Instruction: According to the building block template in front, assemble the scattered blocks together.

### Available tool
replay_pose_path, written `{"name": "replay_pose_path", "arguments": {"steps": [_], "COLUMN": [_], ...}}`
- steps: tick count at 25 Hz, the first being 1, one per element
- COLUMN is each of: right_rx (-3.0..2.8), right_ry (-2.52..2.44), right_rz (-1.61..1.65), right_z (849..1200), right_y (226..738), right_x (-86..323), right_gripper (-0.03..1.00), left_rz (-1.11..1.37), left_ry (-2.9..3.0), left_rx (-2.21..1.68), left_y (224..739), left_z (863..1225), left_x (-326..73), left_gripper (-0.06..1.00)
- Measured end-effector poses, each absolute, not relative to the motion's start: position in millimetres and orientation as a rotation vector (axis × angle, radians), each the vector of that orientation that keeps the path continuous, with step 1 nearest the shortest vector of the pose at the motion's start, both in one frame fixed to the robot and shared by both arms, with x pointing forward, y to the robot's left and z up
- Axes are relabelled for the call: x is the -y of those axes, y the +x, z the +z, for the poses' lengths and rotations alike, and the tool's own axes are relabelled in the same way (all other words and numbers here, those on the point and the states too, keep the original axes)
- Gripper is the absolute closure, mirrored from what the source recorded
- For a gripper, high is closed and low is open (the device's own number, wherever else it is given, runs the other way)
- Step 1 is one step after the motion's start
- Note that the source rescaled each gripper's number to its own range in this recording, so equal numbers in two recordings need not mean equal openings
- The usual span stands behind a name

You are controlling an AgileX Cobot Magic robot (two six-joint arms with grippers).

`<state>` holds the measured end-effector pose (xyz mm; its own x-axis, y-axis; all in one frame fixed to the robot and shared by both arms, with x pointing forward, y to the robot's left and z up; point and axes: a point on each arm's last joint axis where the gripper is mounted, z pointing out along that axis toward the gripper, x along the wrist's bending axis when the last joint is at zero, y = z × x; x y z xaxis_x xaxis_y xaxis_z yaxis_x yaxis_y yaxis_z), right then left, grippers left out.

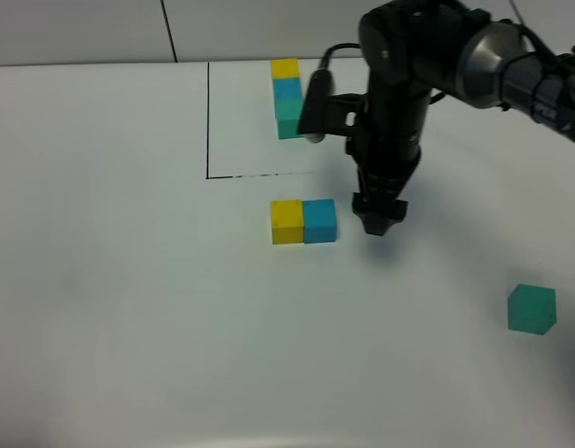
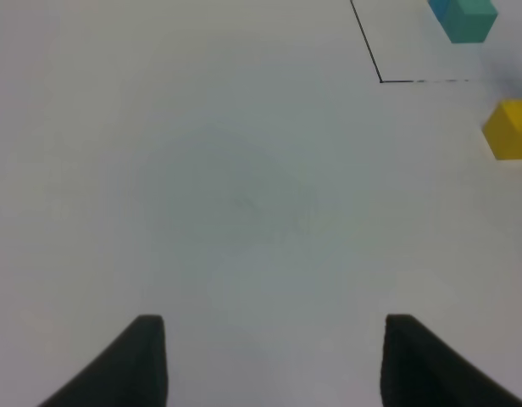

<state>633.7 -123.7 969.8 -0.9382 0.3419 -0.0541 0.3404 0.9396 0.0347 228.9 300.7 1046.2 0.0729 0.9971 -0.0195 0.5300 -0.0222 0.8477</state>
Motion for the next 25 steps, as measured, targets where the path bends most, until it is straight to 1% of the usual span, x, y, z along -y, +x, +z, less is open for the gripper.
{"name": "replay_pose_path", "arguments": {"steps": [7,11,15,20,25], "right_rx": [-2.863,-2.603,-2.322,-2.046,-1.996], "right_ry": [1.378,1.691,1.994,2.285,2.334], "right_rz": [-0.034,0.047,0.078,0.062,0.07], "right_z": [966.3,972.0,964.6,939.8,920.4], "right_y": [593.7,570.0,543.2,517.7,502.9], "right_x": [198.5,226.5,253.5,276.1,280.9], "right_gripper": [0.27,0.27,0.27,0.27,0.27], "left_rz": [0.834,0.834,0.834,0.834,0.834], "left_ry": [1.643,1.643,1.643,1.643,1.643], "left_rx": [-1.543,-1.543,-1.543,-1.543,-1.543], "left_y": [228.9,228.9,228.9,228.9,228.9], "left_z": [1046.2,1046.2,1046.2,1046.2,1046.2], "left_x": [-300.7,-300.7,-300.7,-300.7,-300.7], "left_gripper": [0.74,0.74,0.74,0.74,0.74]}}
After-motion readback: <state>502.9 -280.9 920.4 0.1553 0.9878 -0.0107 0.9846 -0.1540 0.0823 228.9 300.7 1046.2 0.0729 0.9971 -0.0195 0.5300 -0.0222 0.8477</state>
